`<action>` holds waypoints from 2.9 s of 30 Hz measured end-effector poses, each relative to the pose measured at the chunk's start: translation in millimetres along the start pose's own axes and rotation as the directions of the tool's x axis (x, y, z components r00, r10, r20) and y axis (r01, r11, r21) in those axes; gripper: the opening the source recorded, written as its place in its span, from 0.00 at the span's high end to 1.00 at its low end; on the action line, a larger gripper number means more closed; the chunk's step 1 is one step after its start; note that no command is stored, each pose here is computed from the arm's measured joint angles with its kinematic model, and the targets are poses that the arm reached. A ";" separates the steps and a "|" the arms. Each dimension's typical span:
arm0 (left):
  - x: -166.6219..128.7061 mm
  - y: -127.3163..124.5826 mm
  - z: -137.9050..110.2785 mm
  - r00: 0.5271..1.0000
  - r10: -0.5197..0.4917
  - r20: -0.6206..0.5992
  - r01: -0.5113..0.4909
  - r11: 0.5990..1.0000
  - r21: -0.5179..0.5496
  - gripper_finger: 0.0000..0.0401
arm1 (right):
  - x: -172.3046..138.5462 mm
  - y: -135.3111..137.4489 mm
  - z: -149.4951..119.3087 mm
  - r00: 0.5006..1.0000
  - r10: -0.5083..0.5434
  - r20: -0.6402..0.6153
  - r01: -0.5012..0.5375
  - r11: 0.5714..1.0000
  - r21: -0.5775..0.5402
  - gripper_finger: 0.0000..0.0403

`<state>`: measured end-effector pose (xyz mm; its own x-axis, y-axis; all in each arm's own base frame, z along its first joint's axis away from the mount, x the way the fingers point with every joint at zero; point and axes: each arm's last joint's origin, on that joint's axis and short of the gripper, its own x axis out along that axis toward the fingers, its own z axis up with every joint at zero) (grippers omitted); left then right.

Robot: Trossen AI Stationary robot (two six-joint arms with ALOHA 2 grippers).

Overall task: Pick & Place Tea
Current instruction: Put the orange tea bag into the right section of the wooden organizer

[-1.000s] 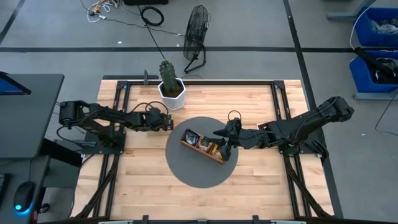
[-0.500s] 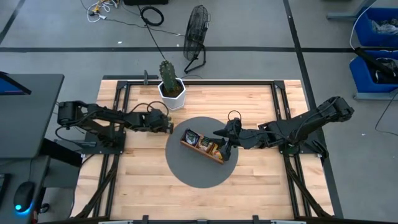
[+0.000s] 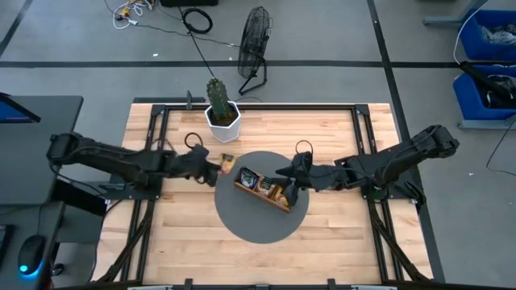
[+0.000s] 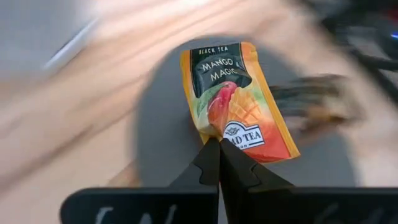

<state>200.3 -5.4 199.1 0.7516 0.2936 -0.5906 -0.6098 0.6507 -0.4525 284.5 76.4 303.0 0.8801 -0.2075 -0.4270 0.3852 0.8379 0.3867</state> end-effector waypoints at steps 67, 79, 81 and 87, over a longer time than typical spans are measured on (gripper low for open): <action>-22.9 -97.7 42.6 0.911 -0.179 0.373 -0.087 0.799 0.595 0.97 | 51.8 -26.8 124.1 0.960 0.127 -0.250 -0.144 0.988 -0.052 1.00; -25.7 -100.6 32.3 0.921 -0.194 0.337 -0.047 0.805 0.591 0.75 | -3.8 -25.1 117.6 0.942 0.004 -0.336 -0.045 0.992 -0.115 1.00; -25.8 -100.5 32.2 0.922 -0.192 0.336 -0.040 0.816 0.577 0.72 | -7.1 -18.5 105.0 0.917 -0.014 -0.398 -0.044 0.990 -0.135 1.00; -25.4 -100.0 32.6 0.922 -0.185 0.340 -0.038 0.830 0.556 0.68 | 2.7 -3.3 49.5 0.858 -0.032 -0.513 -0.047 0.989 -0.141 1.00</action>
<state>250.3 -55.1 281.1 0.8913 0.3885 -0.2338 -0.3954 0.9183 0.0184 299.3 48.1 341.0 0.6000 0.0541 -0.7982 0.3001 0.9096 0.2872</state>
